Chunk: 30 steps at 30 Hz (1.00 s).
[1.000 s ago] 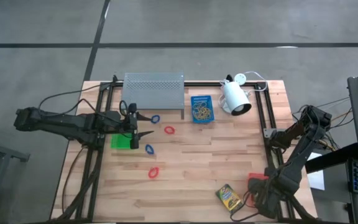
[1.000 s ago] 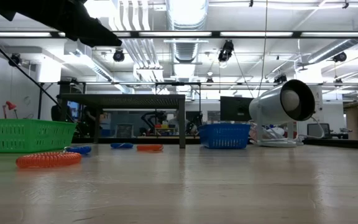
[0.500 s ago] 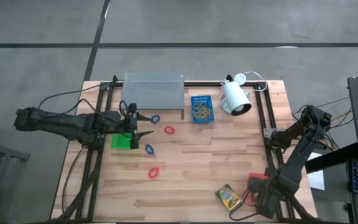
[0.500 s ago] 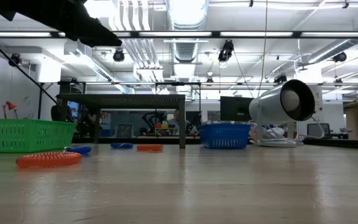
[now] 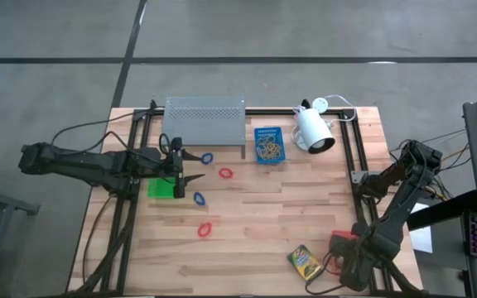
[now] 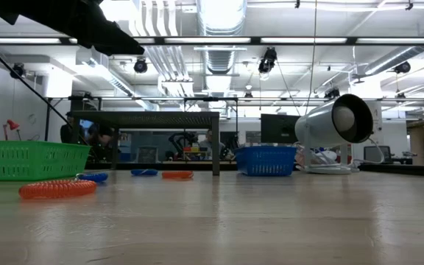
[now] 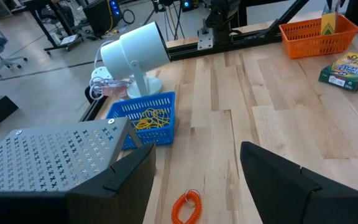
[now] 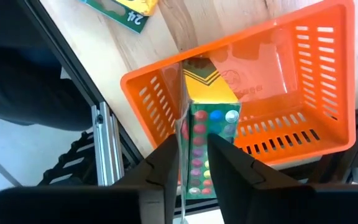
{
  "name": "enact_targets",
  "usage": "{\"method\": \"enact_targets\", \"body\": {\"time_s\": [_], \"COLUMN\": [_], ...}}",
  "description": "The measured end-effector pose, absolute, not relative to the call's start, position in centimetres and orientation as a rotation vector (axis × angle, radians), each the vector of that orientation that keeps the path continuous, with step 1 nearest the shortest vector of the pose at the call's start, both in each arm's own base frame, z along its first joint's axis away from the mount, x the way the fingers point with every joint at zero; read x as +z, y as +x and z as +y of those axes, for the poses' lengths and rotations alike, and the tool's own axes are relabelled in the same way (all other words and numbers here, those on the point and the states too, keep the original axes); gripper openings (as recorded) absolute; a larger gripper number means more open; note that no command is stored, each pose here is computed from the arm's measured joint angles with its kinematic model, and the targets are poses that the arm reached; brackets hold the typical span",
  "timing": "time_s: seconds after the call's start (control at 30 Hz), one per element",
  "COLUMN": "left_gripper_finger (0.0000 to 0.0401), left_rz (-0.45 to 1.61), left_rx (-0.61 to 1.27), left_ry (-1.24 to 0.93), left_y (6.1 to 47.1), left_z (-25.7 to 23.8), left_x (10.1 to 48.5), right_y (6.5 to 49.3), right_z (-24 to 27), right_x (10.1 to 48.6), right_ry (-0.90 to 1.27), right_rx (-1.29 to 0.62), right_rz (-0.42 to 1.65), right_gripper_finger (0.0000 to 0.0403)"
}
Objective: Pick & Place Office Desk Supplies
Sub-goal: Put the yellow crayon box into the orange bin
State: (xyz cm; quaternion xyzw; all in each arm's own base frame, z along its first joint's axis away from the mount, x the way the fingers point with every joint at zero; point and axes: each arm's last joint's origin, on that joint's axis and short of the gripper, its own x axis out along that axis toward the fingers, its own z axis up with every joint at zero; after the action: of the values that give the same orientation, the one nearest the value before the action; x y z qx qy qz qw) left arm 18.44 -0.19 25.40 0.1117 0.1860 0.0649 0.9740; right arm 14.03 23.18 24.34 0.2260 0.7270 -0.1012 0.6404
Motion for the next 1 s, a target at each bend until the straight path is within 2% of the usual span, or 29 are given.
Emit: {"method": "enact_targets", "body": {"time_s": [0.2, 0.77, 1.0], "left_gripper_finger": [0.0241, 0.024, 0.0241], "left_rz": [0.375, 0.375, 0.375], "left_rx": [0.131, 0.131, 0.131], "left_ry": [0.225, 0.225, 0.225], "left_y": [18.4, 18.4, 18.4], "left_z": [-0.2, -0.2, -0.2], "left_x": [25.4, 25.4, 25.4], "right_y": [14.0, 14.5, 14.8], "right_z": [23.2, 23.7, 23.5], "right_x": [24.4, 27.5, 29.2], "right_ry": [0.519, 0.534, 0.379], "right_rx": [-0.234, -0.203, -0.092], "right_rz": [1.657, 1.581, 1.498], "right_gripper_finger": [0.0102, 0.0103, 0.0102]}}
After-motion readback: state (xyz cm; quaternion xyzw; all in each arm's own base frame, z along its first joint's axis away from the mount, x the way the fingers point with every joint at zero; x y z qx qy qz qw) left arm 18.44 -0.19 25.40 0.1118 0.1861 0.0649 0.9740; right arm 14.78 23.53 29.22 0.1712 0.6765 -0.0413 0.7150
